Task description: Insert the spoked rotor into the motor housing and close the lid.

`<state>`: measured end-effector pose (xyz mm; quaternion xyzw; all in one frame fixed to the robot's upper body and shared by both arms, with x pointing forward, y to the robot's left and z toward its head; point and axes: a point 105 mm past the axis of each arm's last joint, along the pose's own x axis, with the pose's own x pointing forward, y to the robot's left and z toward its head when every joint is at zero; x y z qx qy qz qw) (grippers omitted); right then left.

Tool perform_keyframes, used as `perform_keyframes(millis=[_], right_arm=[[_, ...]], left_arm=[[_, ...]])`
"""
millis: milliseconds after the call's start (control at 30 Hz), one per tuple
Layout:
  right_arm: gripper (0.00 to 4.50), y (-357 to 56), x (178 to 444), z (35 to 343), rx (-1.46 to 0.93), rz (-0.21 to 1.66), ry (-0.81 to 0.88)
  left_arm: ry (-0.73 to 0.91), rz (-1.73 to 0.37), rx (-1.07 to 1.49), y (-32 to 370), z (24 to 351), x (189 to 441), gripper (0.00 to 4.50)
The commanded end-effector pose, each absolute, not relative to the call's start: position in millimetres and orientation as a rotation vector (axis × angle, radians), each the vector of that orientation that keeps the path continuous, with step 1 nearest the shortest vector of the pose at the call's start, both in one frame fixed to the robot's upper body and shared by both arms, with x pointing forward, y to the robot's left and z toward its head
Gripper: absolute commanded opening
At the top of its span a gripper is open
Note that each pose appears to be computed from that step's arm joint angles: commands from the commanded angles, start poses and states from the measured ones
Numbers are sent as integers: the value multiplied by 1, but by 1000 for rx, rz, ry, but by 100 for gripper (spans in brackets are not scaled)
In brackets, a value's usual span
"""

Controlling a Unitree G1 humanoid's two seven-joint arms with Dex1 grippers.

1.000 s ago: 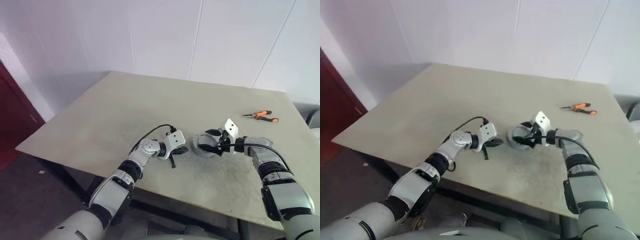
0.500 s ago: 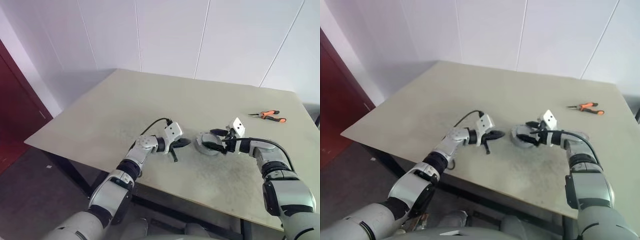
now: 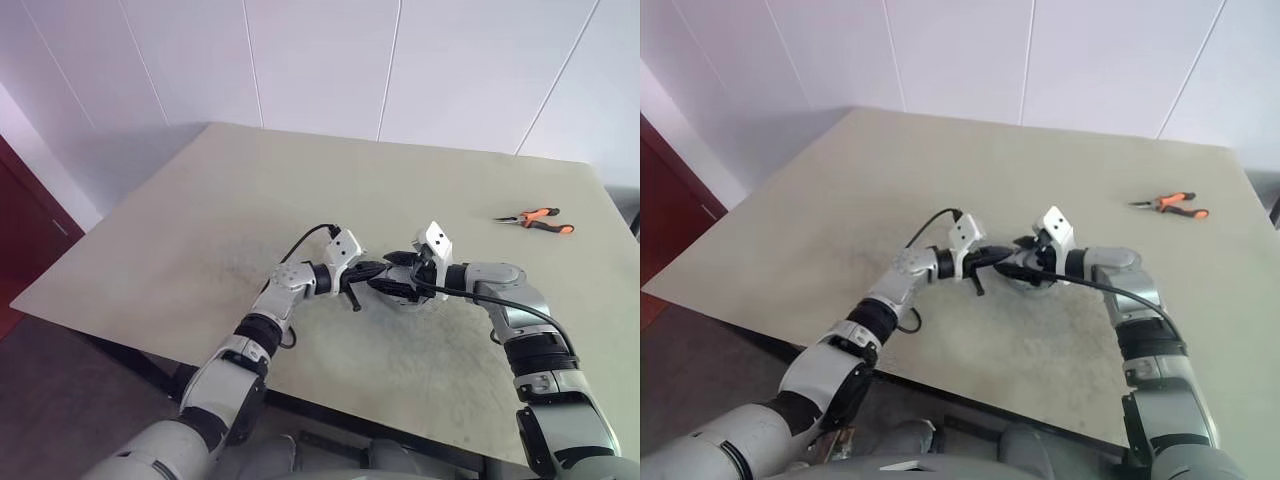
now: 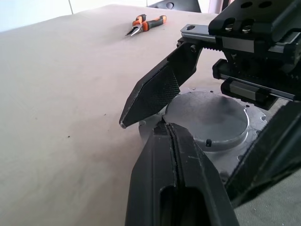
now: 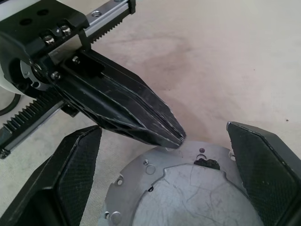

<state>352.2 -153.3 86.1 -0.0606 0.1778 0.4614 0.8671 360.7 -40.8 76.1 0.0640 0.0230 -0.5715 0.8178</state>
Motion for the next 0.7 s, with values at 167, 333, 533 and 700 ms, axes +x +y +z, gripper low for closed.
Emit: perform_keyframes(millis=[167,333,533,700], right_arm=[[442,-149,357,108,-118,956,282],[442,-154,361,114,-104,934,261],[442,-160,370,124,-97,881,223],[442,-164,373,125,-95,854,217]], left_arm=[[10,-1246,163,-49,85,360,0],[9,-1251,167,-49,84,359,0],[13,-1258,171,-49,83,358,0],[13,-1262,173,-50,82,357,0]])
